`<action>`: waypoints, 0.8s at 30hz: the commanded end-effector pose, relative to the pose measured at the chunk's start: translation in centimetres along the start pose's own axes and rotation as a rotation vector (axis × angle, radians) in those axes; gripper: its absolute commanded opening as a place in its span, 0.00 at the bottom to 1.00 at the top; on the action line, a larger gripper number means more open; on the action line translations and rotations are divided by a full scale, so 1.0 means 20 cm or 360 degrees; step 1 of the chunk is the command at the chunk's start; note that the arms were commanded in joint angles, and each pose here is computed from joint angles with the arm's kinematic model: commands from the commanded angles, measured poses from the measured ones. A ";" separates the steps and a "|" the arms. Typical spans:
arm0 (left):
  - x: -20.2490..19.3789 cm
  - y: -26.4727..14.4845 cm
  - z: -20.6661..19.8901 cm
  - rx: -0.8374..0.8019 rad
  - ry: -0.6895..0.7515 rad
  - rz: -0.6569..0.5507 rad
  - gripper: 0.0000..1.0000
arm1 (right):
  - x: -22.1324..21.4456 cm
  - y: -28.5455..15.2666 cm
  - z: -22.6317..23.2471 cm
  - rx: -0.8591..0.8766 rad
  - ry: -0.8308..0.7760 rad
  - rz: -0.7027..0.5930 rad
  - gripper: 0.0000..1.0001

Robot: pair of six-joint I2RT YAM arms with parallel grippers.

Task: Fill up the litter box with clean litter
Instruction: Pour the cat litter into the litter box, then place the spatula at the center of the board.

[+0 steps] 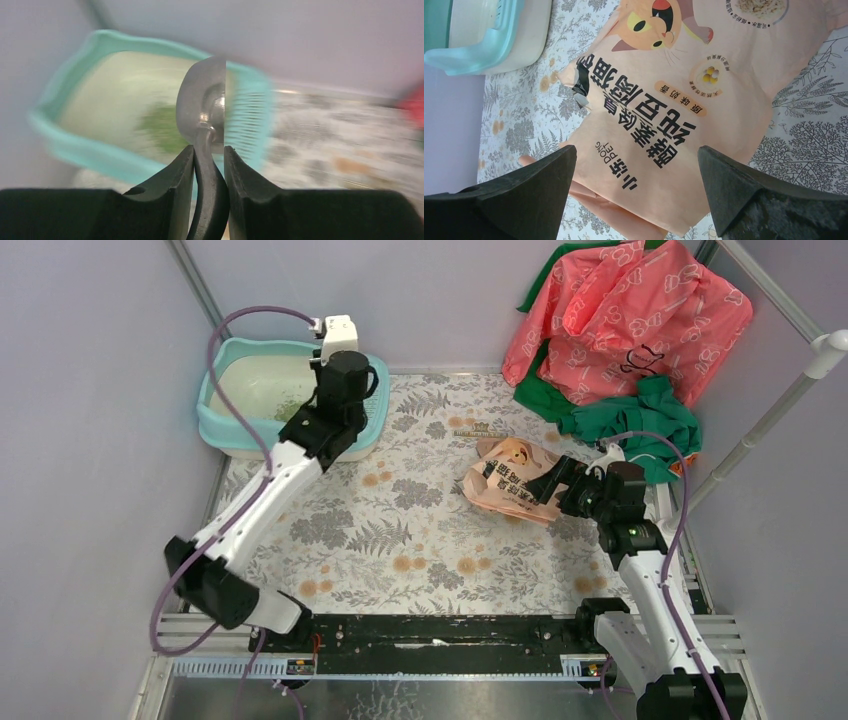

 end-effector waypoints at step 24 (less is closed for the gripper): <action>-0.36 -0.05 -1.08 -0.1222 -0.1290 0.0071 0.00 | 0.13 -0.07 0.06 -0.0121 -0.0080 -0.0094 1.00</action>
Point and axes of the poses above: each gripper's point midway between its finger pads, its own y axis out along the fingers, its own z axis along the line the jaws close on, x = y × z, the point moved 5 cm from there along -y, back along the fingers, and after that the axes turned 12 degrees about y, right-handed, at the moved point
